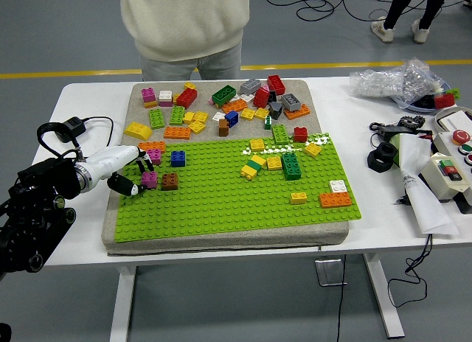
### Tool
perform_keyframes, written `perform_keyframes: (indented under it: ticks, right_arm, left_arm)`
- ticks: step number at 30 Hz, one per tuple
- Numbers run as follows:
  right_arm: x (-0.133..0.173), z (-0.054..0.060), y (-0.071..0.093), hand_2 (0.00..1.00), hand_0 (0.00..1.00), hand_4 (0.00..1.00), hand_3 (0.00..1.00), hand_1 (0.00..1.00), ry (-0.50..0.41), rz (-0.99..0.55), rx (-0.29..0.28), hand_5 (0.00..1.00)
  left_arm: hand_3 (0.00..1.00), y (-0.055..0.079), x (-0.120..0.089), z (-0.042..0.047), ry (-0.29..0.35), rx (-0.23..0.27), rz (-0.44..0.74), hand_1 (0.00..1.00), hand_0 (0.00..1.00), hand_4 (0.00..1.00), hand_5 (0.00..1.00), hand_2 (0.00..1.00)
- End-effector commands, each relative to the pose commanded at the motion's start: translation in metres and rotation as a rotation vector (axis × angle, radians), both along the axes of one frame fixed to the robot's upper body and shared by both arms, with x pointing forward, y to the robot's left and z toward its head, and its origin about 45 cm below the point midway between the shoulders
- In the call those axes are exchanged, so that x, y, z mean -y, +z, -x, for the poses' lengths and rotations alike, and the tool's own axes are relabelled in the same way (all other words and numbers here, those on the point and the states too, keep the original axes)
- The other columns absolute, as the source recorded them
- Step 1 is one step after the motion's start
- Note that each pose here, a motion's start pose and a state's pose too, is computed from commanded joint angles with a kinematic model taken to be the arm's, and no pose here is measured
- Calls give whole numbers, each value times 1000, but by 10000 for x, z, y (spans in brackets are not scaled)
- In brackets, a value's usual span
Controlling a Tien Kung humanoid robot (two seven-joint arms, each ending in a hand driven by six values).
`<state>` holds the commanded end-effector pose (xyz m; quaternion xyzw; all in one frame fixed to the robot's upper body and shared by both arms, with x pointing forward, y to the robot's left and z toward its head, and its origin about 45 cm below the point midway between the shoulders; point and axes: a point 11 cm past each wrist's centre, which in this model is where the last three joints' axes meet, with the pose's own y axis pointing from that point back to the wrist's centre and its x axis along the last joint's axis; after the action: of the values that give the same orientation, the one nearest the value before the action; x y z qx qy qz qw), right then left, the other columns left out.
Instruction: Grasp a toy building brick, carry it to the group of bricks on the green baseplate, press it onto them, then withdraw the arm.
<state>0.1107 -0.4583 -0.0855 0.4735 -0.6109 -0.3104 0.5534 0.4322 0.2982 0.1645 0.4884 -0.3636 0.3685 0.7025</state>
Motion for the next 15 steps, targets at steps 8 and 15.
perform_keyframes:
  ticks: [8,15]
  right_arm:
    - [0,2,-1,718,761,998,737,676,-2,0,0,683]
    - [-1,5,-2,718,761,998,737,676,-4,-1,0,683]
  left_arm:
    - [544,11,15,6,-2,12,5,778,902,578,2,512]
    - [536,22,15,10,0,25,7,768,890,572,2,510]
